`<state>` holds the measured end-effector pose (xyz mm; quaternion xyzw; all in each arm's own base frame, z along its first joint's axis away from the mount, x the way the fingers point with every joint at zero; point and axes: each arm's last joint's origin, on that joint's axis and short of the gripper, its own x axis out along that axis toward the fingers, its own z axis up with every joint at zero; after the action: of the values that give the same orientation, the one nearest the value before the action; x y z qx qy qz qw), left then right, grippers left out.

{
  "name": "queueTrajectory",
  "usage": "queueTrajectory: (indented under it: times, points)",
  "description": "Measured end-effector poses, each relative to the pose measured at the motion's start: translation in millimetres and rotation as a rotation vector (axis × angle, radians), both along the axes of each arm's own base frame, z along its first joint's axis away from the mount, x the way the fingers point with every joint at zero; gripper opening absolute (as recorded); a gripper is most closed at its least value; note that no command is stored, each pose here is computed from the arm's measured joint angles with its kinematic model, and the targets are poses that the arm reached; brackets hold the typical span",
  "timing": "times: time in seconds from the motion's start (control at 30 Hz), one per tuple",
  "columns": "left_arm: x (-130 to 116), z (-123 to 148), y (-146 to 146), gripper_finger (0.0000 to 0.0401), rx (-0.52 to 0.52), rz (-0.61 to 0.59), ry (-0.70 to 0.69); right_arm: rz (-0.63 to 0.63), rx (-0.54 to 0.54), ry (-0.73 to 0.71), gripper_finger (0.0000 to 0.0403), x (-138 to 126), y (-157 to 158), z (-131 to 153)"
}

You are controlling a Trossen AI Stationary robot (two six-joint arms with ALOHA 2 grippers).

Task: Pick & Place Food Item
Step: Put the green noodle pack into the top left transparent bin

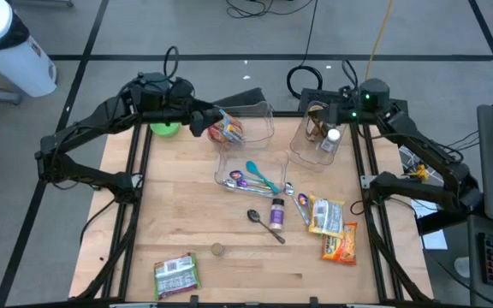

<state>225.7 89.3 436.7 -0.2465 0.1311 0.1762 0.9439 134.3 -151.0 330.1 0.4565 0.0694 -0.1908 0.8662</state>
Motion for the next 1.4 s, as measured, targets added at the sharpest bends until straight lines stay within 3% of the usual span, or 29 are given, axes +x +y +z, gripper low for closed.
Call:
queueTrajectory:
  times: [0.17,0.33,0.5,0.7,0.9,1.13,1.4]
  points:
    - [4,-5,-17,0.0351,0.016,-0.084,0.057,0.195,-0.054,-0.160,0.0279,32,28,18]
    - [7,-16,-47,0.0351,-0.002,-0.219,0.172,0.297,-0.159,-0.229,0.0279,64,65,25]
    - [12,-35,-81,0.0351,-0.058,-0.309,0.251,0.309,-0.264,-0.210,0.0279,89,96,20]
    - [15,-63,-120,0.0351,-0.193,-0.365,0.321,0.383,-0.260,-0.125,0.0279,116,122,0]
    - [17,-78,-157,0.0351,-0.277,-0.349,0.255,0.489,-0.268,-0.124,0.0279,136,146,-13]
    - [27,-88,-197,0.0351,-0.326,-0.253,0.211,0.587,-0.479,-0.302,0.0279,141,175,0]
    - [67,-97,-226,0.0351,-0.359,-0.262,0.324,0.779,-0.463,-0.291,0.0279,121,222,2]
